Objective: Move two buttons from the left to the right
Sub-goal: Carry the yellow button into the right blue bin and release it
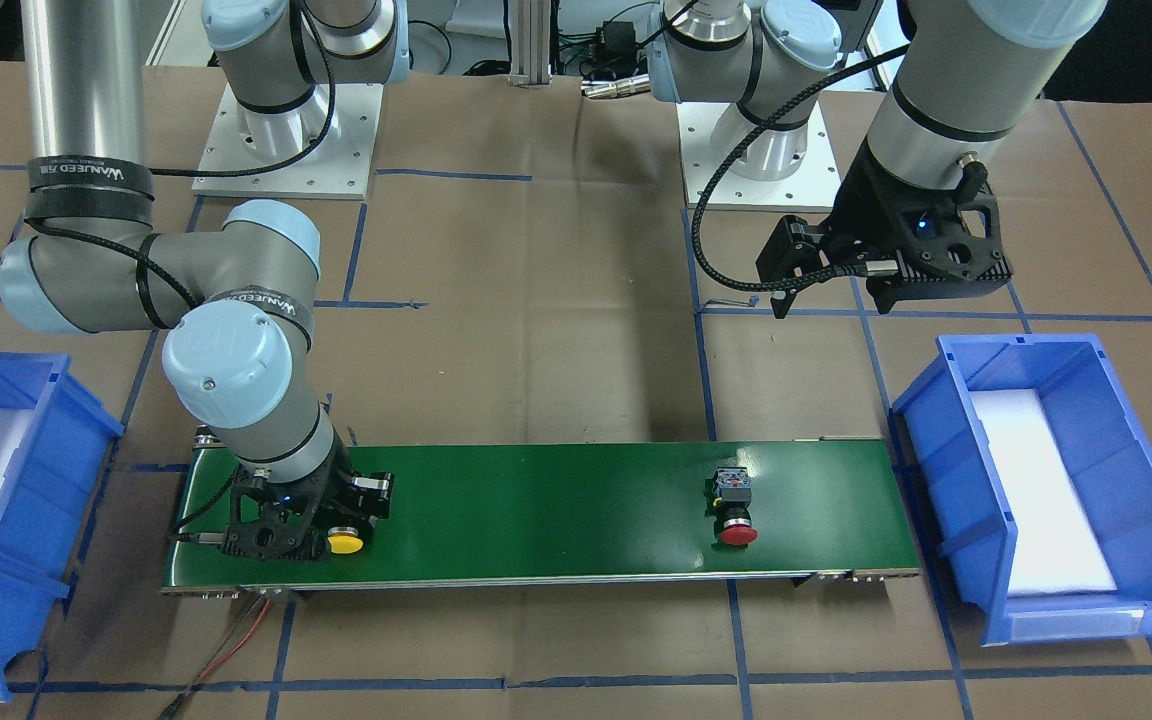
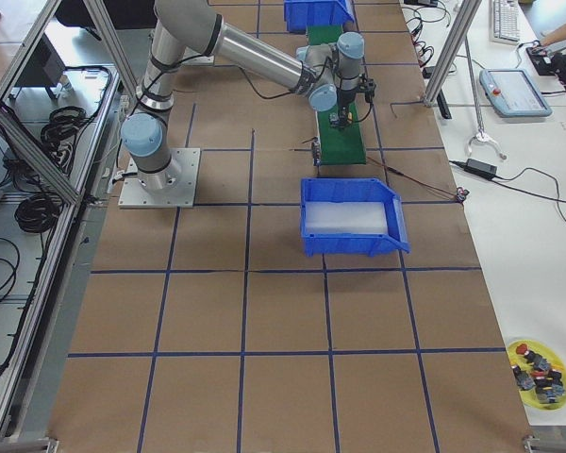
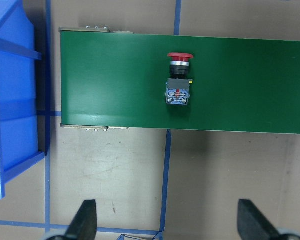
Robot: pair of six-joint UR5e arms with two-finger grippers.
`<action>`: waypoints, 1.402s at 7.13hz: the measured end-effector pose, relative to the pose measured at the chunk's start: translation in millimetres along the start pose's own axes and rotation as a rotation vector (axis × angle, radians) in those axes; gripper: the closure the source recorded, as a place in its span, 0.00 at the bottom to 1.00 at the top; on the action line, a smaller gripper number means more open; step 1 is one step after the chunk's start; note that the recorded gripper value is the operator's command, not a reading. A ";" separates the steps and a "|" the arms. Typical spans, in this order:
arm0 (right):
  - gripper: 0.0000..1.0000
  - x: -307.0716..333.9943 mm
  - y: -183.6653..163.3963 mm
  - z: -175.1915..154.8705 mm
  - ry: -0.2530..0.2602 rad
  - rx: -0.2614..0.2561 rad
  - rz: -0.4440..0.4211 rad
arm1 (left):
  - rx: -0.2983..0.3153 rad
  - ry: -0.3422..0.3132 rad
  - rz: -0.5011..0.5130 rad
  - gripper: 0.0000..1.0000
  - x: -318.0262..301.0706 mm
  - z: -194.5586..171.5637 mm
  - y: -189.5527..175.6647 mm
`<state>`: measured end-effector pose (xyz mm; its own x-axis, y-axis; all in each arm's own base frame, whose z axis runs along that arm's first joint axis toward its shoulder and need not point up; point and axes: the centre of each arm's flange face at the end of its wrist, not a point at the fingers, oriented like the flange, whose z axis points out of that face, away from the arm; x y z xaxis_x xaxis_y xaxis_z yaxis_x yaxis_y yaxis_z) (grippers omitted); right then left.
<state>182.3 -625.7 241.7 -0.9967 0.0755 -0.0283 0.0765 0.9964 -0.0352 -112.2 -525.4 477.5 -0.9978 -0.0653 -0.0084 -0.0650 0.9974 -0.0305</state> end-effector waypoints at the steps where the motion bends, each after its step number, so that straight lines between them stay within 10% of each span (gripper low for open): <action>1: 0.97 2.5 3.5 0.3 0.010 -0.040 -0.004 | 0.000 0.000 0.001 0.00 0.3 0.2 0.2; 7: 0.95 213.9 -11.6 -151.4 0.062 -0.037 -0.052 | -0.002 0.002 0.034 0.00 0.4 1.0 0.1; 10: 0.96 342.6 -2.3 -164.2 0.080 -0.029 -0.056 | -0.002 0.001 0.040 0.00 -0.5 0.9 0.3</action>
<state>-163.5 -596.1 396.2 -0.9984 0.0213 0.0526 0.0211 0.9998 -0.0060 -111.8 -525.2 476.5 -0.9996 -0.0257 -0.0086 -0.0255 0.9993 -0.0282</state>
